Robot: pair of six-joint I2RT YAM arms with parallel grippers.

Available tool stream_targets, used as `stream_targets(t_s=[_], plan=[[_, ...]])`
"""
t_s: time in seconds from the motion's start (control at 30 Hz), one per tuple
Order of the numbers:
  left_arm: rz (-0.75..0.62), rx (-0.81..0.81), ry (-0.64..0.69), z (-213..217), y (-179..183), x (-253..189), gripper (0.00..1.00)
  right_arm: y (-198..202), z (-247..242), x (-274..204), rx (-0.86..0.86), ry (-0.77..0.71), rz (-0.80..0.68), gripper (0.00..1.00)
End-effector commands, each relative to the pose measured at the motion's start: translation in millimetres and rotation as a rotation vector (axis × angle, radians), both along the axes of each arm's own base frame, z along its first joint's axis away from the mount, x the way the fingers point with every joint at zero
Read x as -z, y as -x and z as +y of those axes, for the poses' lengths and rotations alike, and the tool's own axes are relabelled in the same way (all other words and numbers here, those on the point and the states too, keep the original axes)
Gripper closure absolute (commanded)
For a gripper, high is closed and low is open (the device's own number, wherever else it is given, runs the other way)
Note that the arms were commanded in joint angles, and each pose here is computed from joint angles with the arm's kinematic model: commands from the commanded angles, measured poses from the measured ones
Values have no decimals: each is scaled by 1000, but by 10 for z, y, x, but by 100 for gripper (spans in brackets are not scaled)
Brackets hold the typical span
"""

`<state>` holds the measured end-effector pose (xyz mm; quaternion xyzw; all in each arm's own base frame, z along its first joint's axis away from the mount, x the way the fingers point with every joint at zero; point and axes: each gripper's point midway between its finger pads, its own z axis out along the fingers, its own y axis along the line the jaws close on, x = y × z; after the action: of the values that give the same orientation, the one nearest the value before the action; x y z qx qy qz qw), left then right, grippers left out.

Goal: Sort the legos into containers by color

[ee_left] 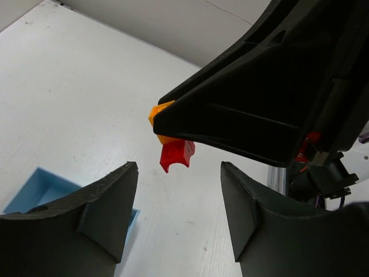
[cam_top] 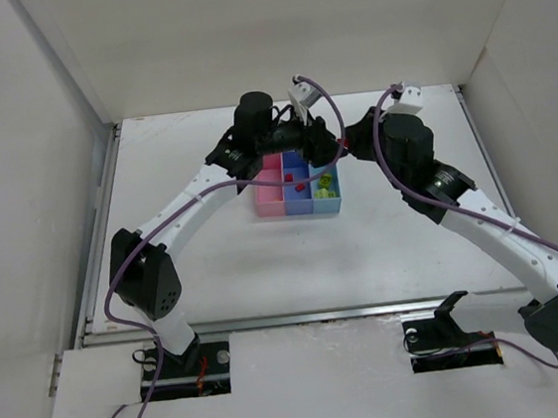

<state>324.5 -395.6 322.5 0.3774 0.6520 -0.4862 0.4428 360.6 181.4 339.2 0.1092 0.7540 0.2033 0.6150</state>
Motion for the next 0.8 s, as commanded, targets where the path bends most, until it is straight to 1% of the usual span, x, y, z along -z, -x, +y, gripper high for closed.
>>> stream_targets(t_s=[0.0,0.1,0.13,0.2,0.33,0.4,0.43,0.47,0.5,0.63,0.77], plan=[[-49,5,52,-29,13,-180,46,28,26,-345,-4,-45,-88,100],[-48,-8,59,-30,-9,-198,52,28,44,-367,-13,-51,-95,100],[-45,-9,67,-34,-9,-218,52,9,58,-332,-13,-46,-87,100],[-38,-9,61,-47,-25,-174,47,26,91,-332,-23,-46,-87,100],[-38,-9,61,-47,-25,-174,46,26,91,-332,-23,-46,-87,100],[-45,-9,67,-50,-29,-192,54,26,91,-332,-23,-46,-87,100],[-45,-9,67,-50,-29,-192,56,24,93,-398,-23,-57,-102,100],[-38,-9,61,-48,-27,-151,56,4,107,-364,-23,-52,-95,100],[-38,-9,61,-48,-27,-151,65,4,107,-363,-23,-52,-95,100],[-31,-9,56,-45,-23,-132,87,-1,106,-384,-24,-48,-104,100],[-33,-29,54,-38,-57,-130,100,5,121,-383,-33,-49,-103,100]])
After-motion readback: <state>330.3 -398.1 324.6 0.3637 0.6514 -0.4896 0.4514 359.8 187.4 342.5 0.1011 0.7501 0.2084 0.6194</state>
